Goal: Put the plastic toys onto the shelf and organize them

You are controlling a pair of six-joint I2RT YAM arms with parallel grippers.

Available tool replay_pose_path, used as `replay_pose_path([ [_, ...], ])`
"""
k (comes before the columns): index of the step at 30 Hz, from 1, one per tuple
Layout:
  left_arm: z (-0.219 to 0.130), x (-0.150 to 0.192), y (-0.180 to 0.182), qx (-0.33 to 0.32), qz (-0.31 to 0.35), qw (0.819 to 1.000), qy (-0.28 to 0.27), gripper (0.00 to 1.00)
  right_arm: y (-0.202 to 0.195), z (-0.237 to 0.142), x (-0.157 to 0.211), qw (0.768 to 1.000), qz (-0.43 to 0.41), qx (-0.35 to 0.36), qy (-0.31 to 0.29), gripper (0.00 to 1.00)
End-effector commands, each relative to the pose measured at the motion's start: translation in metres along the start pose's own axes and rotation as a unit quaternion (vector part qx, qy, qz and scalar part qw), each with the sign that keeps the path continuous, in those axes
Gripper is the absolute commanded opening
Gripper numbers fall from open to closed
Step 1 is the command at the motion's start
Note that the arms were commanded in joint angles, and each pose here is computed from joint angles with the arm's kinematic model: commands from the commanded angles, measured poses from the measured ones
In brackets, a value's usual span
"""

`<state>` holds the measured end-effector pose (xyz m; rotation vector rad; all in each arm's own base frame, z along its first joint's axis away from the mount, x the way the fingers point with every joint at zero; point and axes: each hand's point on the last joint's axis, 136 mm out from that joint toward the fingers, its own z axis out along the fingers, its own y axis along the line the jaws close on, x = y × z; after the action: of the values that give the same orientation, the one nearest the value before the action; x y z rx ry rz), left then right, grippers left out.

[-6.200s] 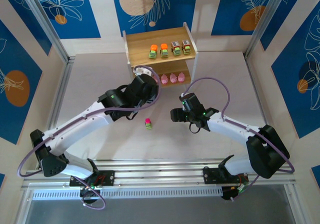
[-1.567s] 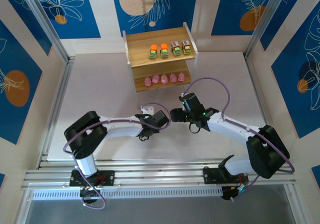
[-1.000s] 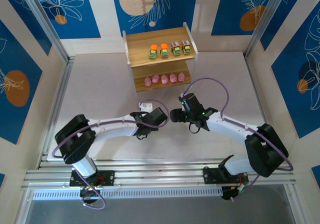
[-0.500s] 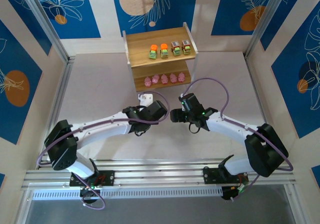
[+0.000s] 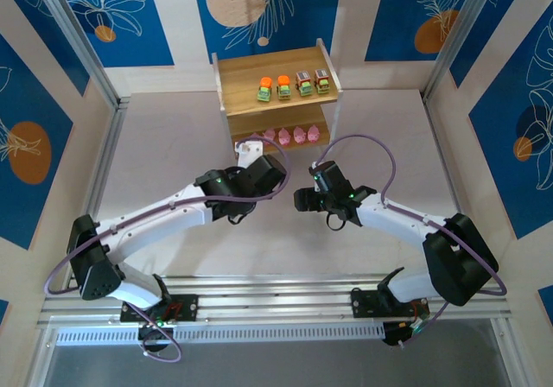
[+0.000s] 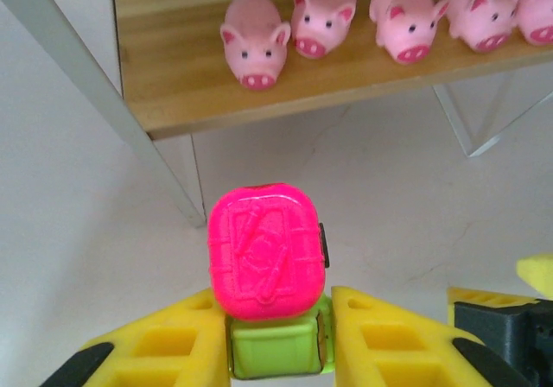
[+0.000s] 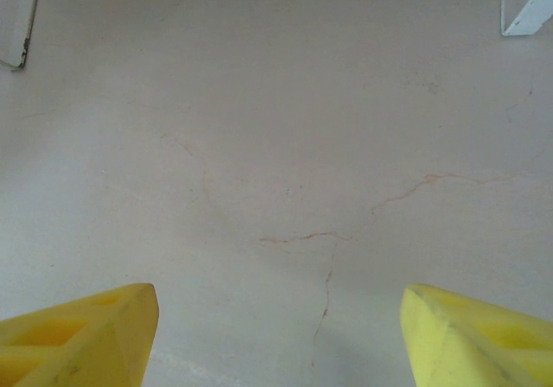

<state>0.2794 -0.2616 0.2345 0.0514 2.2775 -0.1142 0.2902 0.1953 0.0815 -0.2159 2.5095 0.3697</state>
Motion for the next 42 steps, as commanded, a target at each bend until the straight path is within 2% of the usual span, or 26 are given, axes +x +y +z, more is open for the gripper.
replay_pose_path([
  [1, -0.02, -0.021, 0.006, -0.007, 0.021, 0.999, -0.024, 0.27, 0.007, -0.007, -0.01, 1.0, 0.004, -0.014, -0.013, 0.74],
  [21, -0.071, -0.123, -0.009, 0.012, 0.043, 0.993, -0.11, 0.27, 0.006, -0.009, -0.011, 1.0, 0.005, -0.014, -0.016, 0.74],
  [32, -0.076, -0.167, 0.009, -0.002, 0.042, 0.99, -0.136, 0.27, 0.006, -0.009, -0.011, 1.0, 0.006, -0.014, -0.015, 0.74],
  [42, -0.056, -0.193, 0.026, -0.023, 0.041, 0.989, -0.137, 0.27, 0.006, -0.008, -0.011, 1.0, 0.005, -0.013, -0.013, 0.74],
])
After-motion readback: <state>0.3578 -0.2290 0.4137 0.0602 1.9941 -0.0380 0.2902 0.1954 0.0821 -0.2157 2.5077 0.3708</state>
